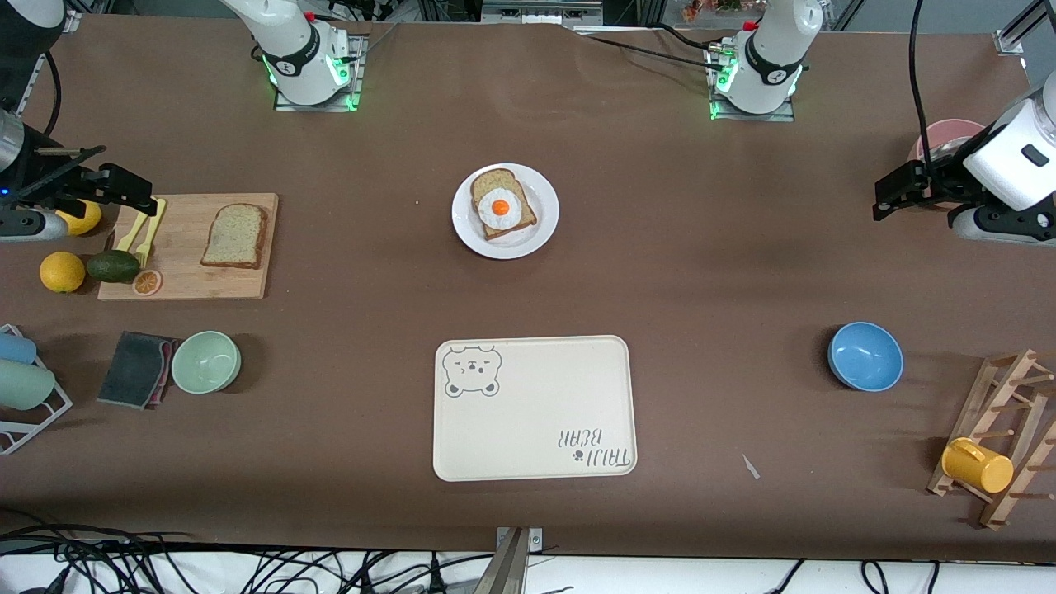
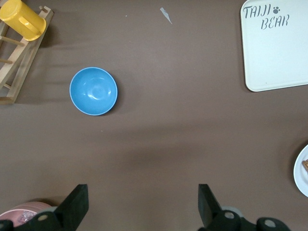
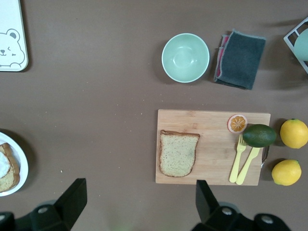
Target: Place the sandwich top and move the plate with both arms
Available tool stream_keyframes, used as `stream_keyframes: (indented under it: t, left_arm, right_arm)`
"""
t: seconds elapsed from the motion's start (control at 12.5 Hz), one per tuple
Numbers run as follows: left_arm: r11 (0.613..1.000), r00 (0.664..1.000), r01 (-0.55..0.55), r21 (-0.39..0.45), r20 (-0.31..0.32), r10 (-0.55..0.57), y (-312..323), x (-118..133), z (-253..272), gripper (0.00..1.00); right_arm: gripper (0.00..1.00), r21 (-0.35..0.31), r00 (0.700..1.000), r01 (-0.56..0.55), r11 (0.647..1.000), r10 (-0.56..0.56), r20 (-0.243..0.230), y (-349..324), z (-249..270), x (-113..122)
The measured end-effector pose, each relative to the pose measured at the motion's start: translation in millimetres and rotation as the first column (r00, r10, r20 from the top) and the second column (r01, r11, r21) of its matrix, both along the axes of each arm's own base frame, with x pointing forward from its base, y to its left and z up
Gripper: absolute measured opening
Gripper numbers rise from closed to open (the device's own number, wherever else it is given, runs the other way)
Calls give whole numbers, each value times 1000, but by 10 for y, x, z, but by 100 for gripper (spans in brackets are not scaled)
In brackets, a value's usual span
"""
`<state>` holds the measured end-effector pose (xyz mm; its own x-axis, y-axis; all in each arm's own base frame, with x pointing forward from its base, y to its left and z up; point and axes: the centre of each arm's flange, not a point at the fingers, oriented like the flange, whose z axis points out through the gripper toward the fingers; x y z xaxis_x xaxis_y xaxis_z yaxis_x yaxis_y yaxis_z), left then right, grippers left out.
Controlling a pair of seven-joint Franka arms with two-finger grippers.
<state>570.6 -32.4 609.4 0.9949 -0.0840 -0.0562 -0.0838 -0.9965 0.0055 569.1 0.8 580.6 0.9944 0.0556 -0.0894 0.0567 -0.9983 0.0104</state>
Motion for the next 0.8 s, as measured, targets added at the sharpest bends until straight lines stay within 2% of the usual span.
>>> stream_keyframes:
  t: [0.24, 0.56, 0.8]
  left_arm:
    - [1000, 1000, 0, 0, 0, 0, 0, 0, 1, 100]
    - [1000, 1000, 0, 0, 0, 0, 0, -1, 1, 100]
    - [1000, 1000, 0, 0, 0, 0, 0, -1, 1, 100]
  right_arm:
    - [100, 0, 1000, -6, 1000, 6, -21, 36, -86, 4]
    - [100, -1, 996, -6, 1000, 5, -93, 36, -466, -29]
    - [100, -1, 996, -6, 1000, 6, -88, 34, -842, -2]
